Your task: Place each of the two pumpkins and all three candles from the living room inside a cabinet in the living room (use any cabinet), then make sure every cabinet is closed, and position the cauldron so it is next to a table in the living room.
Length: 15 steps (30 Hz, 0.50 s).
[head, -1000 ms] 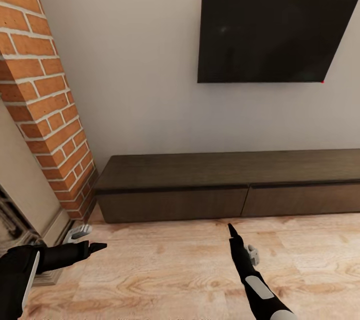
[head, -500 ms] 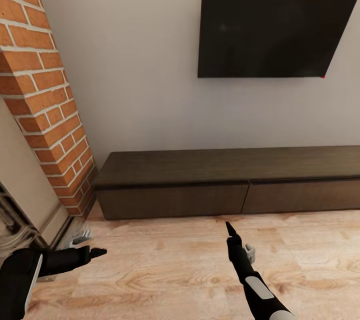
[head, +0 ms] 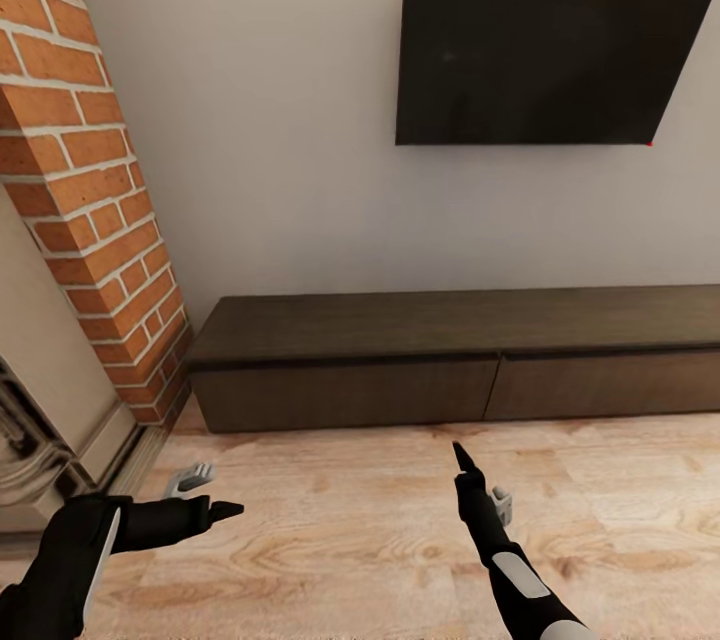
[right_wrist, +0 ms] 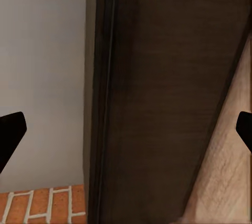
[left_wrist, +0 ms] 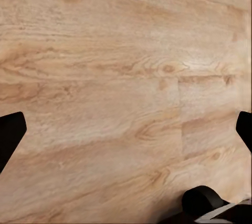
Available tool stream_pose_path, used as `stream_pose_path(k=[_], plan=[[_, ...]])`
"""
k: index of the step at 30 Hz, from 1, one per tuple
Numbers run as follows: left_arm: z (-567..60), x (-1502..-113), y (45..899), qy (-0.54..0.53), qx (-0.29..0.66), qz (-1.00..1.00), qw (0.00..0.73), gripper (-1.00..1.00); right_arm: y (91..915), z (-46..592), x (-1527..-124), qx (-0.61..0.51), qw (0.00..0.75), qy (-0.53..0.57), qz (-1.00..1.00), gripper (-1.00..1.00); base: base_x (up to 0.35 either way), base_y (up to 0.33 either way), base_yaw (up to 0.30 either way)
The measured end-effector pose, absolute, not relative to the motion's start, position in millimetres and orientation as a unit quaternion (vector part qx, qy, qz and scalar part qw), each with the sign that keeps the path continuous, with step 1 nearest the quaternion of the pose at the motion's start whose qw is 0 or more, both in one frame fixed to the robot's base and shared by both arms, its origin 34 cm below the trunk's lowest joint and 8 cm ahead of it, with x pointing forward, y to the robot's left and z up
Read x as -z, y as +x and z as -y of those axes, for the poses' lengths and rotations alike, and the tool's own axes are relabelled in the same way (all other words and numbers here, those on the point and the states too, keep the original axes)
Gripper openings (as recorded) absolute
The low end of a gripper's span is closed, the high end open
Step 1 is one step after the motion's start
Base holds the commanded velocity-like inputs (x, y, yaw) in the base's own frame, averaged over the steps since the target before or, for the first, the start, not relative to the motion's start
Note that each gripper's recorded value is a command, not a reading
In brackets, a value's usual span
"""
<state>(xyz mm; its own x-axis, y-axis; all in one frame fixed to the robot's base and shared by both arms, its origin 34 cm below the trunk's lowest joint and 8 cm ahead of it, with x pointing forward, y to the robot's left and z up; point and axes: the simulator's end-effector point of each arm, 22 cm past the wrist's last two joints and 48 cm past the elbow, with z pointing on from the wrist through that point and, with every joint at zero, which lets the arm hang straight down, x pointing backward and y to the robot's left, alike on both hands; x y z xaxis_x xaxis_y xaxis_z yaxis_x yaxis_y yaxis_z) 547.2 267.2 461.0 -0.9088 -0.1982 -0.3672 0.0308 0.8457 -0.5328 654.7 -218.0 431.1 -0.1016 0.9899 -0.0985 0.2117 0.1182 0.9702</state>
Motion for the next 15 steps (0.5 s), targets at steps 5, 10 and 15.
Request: stream_pose_path(k=[5,10,15], plan=[[-255,-479,540,-0.016,0.35,-0.912,0.213,1.0,652,218,-420,-0.437,0.446,0.5,-0.6,1.0,0.0,0.0,0.0],[-248,-482,536,-0.004,0.37,-0.905,0.21,1.0,650,215,-416,-0.438,0.444,0.501,-0.6,1.0,0.0,0.0,0.0],[-245,-482,535,0.003,0.374,-0.904,0.208,1.0,649,214,-414,-0.438,0.442,0.503,-0.6,1.0,0.052,0.0,0.0]])
